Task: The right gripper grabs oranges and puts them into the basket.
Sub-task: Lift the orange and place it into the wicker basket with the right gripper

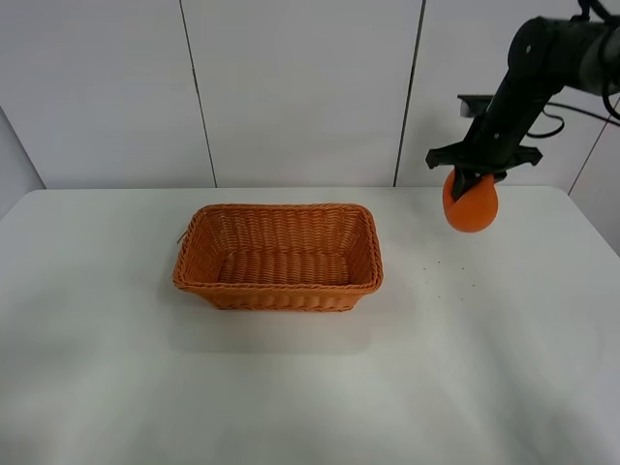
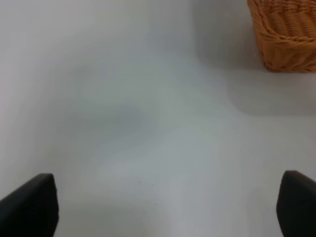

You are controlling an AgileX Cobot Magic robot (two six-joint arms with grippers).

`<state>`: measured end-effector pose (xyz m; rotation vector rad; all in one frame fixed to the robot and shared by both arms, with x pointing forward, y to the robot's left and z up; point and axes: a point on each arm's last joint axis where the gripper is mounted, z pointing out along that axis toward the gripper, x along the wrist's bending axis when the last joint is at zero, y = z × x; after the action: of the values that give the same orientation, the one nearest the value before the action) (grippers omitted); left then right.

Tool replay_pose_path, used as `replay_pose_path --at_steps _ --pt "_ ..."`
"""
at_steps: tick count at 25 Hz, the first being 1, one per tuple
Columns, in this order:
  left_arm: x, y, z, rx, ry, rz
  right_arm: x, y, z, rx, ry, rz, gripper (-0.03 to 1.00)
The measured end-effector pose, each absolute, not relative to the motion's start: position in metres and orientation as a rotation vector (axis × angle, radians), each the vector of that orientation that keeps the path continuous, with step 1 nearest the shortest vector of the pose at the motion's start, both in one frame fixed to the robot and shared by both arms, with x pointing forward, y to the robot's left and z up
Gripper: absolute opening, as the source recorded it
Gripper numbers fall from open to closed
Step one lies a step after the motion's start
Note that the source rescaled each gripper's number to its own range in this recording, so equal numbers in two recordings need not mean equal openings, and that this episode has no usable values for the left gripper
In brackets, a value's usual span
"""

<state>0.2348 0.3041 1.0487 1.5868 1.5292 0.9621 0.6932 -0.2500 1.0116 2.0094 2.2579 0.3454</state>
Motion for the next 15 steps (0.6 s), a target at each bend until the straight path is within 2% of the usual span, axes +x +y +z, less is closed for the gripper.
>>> replay_pose_path --at_steps 3,7,15 --pt "0.235 0.304 1.049 1.587 1.529 0.962 0.694 -0.240 1.035 1.906 2.250 0.347 0.00" --pt "0.235 0.304 1.049 1.587 1.529 0.962 0.692 -0.216 1.044 1.860 2.265 0.381 0.00" --pt "0.235 0.304 1.049 1.587 1.529 0.962 0.667 -0.123 1.051 1.695 2.442 0.506 0.00"
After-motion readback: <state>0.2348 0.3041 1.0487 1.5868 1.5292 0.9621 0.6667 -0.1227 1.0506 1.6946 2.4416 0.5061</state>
